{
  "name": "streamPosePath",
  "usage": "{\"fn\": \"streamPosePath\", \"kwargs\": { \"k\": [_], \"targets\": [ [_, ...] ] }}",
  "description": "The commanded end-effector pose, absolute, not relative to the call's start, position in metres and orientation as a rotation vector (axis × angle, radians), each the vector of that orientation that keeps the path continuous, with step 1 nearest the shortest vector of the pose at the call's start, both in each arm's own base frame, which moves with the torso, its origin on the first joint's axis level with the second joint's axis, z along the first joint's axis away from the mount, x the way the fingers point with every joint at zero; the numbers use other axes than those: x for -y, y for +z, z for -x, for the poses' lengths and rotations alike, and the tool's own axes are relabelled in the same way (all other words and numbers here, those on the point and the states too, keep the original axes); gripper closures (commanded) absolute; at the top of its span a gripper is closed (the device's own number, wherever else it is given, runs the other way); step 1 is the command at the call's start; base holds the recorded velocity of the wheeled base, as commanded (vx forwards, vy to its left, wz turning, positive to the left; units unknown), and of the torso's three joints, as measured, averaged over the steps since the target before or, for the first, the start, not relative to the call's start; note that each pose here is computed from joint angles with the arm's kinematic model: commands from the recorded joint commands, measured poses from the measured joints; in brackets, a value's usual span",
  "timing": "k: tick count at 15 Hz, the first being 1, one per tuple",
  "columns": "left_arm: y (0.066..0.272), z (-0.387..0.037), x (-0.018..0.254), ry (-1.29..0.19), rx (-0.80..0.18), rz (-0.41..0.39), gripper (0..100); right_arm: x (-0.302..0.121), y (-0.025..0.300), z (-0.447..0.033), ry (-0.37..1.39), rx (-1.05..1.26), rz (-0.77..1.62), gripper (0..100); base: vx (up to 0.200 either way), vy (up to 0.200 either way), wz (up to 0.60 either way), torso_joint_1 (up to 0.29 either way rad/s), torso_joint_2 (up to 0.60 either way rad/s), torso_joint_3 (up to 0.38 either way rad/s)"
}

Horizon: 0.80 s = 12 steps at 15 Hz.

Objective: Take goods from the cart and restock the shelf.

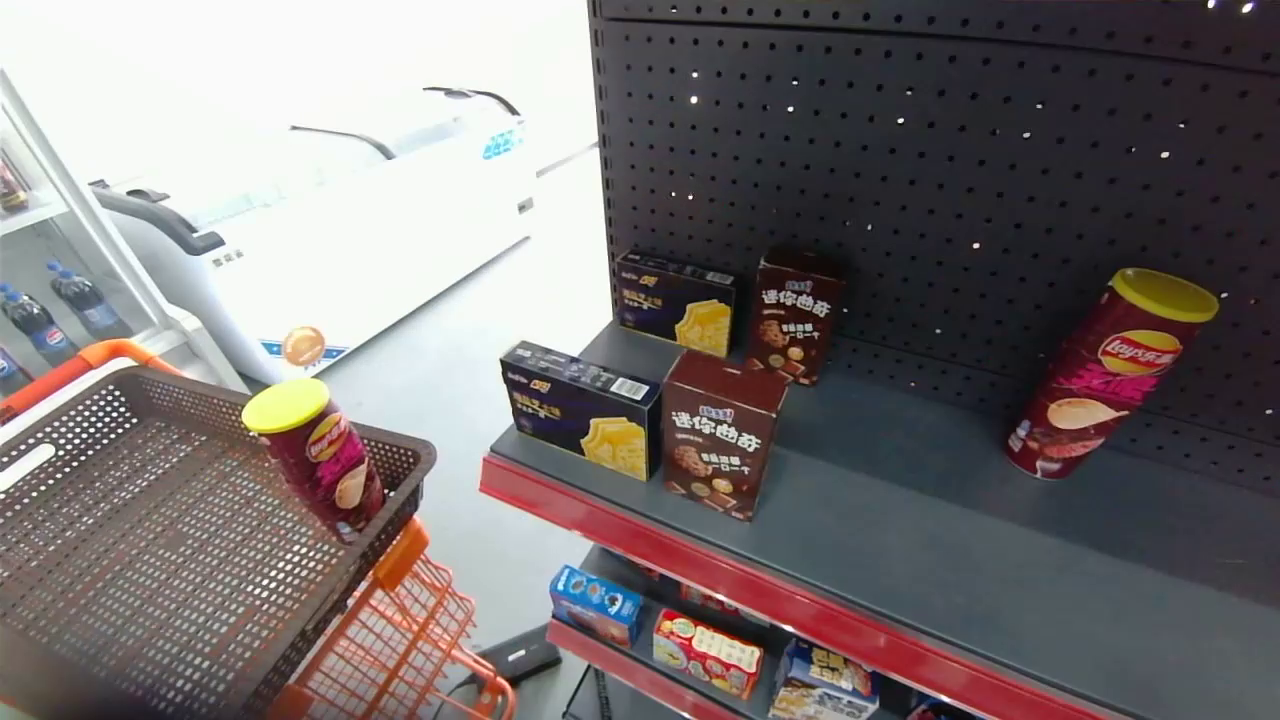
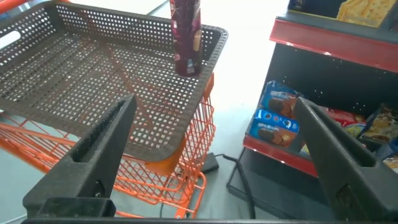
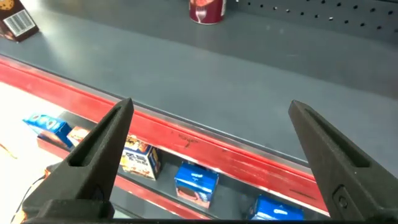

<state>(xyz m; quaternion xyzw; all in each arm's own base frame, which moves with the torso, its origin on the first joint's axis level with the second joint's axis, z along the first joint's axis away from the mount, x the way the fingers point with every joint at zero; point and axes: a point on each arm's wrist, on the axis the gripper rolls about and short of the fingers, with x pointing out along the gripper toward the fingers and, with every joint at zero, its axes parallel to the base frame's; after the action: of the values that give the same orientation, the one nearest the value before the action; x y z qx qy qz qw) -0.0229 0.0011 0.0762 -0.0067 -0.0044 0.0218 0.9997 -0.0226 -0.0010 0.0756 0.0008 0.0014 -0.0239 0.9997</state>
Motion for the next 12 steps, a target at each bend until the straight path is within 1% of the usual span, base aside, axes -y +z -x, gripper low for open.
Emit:
{"fn": "streamPosePath", "kwargs": {
  "k": [1, 8, 9, 10, 12],
  "targets": [
    [0.076, 0.023, -0.001, 0.044, 0.008, 0.014, 0, 0.001, 0.076, 0.022, -0.049, -0.003, -0.001, 0, 0.0, 0.0, 0.0, 0.0, 0.0, 0.0],
    [0.076, 0.023, -0.001, 0.048, 0.008, 0.008, 0, 0.001, 0.076, 0.022, -0.049, -0.003, -0.001, 0, 0.0, 0.0, 0.0, 0.0, 0.0, 0.0],
    [0.088, 0.022, -0.001, 0.047, -0.004, -0.037, 0, 0.001, 0.076, 0.023, -0.048, -0.001, -0.001, 0, 0.0, 0.0, 0.0, 0.0, 0.0, 0.0],
    [0.11, 0.017, -0.002, 0.051, -0.036, -0.041, 0, 0.001, 0.076, 0.023, -0.048, -0.001, -0.001, 0, 0.0, 0.0, 0.0, 0.0, 0.0, 0.0],
    [0.141, -0.003, -0.001, 0.044, -0.13, -0.041, 0, 0.001, 0.076, 0.022, -0.048, -0.003, -0.003, 0, 0.0, 0.0, 0.0, 0.0, 0.0, 0.0]
  ]
}}
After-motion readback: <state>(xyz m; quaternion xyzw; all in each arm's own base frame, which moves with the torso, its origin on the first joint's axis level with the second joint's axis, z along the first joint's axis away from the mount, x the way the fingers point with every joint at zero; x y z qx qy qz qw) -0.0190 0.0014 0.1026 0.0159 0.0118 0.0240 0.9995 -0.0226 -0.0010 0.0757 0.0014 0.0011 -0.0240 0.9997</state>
